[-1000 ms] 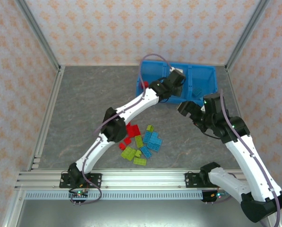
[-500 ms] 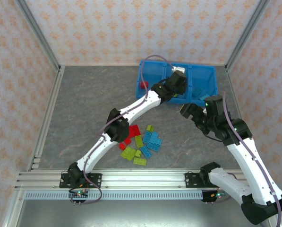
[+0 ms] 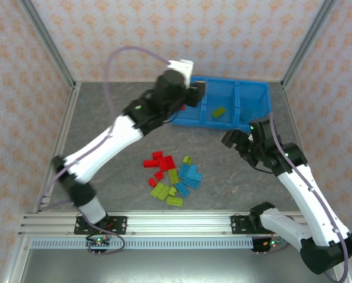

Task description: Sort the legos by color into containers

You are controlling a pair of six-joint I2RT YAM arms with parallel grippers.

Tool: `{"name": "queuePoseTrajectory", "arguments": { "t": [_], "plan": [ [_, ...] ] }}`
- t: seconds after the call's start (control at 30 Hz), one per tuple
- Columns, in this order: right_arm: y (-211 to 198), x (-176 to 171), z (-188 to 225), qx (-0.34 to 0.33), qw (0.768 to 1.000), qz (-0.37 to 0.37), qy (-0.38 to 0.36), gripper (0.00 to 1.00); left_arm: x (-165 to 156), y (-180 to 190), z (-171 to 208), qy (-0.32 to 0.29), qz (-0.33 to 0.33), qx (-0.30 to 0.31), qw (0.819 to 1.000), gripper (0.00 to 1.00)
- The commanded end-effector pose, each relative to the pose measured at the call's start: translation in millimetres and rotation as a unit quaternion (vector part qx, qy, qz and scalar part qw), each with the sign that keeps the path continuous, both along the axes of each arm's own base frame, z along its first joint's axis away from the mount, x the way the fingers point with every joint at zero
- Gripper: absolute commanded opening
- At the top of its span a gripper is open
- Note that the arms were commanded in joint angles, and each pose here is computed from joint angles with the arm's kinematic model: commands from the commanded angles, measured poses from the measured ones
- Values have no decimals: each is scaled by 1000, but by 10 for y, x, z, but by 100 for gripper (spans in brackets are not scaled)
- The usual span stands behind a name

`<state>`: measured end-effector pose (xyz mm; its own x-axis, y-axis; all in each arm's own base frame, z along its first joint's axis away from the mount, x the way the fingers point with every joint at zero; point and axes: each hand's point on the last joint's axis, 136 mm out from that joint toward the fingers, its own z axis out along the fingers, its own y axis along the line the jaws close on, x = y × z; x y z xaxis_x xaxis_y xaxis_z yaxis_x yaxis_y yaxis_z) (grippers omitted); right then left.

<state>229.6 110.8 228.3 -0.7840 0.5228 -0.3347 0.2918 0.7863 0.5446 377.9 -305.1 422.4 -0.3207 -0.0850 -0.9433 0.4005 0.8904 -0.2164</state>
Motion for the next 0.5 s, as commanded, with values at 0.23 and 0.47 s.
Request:
{"name": "queuePoseTrajectory", "arguments": {
  "t": [0.23,0.47],
  "plan": [
    [947,253,-610,-27,991,102,78,89,-1357,639,-800,-24,-207,191,959,79],
    [1301,432,-1182,-103,980,115,124,89,-1826,1011,-1706,-48,-287,321,901,100]
  ]
}}
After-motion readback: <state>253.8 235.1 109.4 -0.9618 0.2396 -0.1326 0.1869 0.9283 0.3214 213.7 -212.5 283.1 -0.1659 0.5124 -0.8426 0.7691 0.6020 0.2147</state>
